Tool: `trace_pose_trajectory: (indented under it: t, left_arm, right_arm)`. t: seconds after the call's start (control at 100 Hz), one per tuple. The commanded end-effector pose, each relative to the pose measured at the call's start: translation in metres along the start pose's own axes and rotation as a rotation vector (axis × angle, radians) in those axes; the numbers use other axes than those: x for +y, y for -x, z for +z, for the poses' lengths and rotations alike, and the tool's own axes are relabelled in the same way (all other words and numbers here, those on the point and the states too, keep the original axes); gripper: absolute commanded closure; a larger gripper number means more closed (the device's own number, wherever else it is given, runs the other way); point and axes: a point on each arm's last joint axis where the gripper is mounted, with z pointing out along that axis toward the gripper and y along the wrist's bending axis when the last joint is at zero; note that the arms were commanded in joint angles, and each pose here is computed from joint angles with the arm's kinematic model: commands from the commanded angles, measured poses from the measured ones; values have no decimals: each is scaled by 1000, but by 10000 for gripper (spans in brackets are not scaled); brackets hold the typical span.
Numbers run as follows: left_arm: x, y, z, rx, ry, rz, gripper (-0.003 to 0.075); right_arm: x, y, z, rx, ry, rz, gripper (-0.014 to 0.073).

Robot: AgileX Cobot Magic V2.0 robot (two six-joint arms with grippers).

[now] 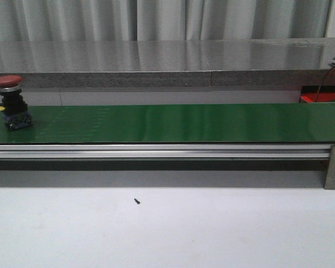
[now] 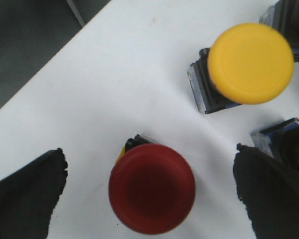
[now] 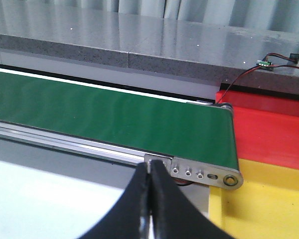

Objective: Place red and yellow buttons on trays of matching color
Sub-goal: 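Grasp a second red button with the left gripper, move to conveyor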

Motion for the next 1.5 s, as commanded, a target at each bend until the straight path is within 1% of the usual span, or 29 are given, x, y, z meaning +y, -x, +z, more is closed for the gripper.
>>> trace_pose_trajectory:
  t: [0.0,0.06,0.15,0.25,0.3,0.42,0.51,0.58,0.75,0.89,1.0,1.12,1.2,1.34,1.49]
  left_arm:
    - [-2,14,-14,-95,-11,-20,84]
    - [-2,13,-12,-91,-11,-20,103]
    - [-2,14,-11,-101,-11,-22,179]
    - [-2,15,-11,-112,-11,-23,316]
    - [-2,15,-11,-112,-11,-23,409]
    - [-2,16,-11,-114,-11,-23,585]
    - [-2,15,-12,-109,-11,-22,681]
    - [-2,14,-14,-99,-16,-31,731]
    - [-6,16,-38,-118,-39,-49,740]
    - [-13,18,-74,-181,-60,-40,740]
    - [-25,18,-109,-258,-89,-16,740]
    - [-49,15,-142,-347,-152,24,740]
    - [-70,9,-155,-370,-194,77,740]
    - [-108,-2,-159,-361,-260,178,740]
    - [-140,-13,-161,-363,-317,254,740]
  right_arm:
    - [-1,14,-3,-114,-11,-8,691]
    - [-1,14,-3,-114,-11,-8,691]
    - [-1,14,-3,-114,-11,-8,691]
    - [-1,14,-3,-114,-11,-8,691]
    - [-1,14,-3,-114,-11,-8,691]
    - [-1,14,-3,-114,-11,-8,691]
    - [-1,14,-3,-114,-11,-8,691]
    - [-1,14,-3,-114,-11,-8,691]
    - [-1,14,-3,-114,-11,-8,691]
    - [-1,14,-3,-114,-11,-8,691]
    - [-1,14,-3,-114,-11,-8,691]
    - [-1,14,-3,-114,-11,-8,691]
    - [-1,14,-3,-114,-11,-8,691]
    - [-1,14,-3,-114,-11,-8,691]
    - [-1,14,-3,-114,-11,-8,691]
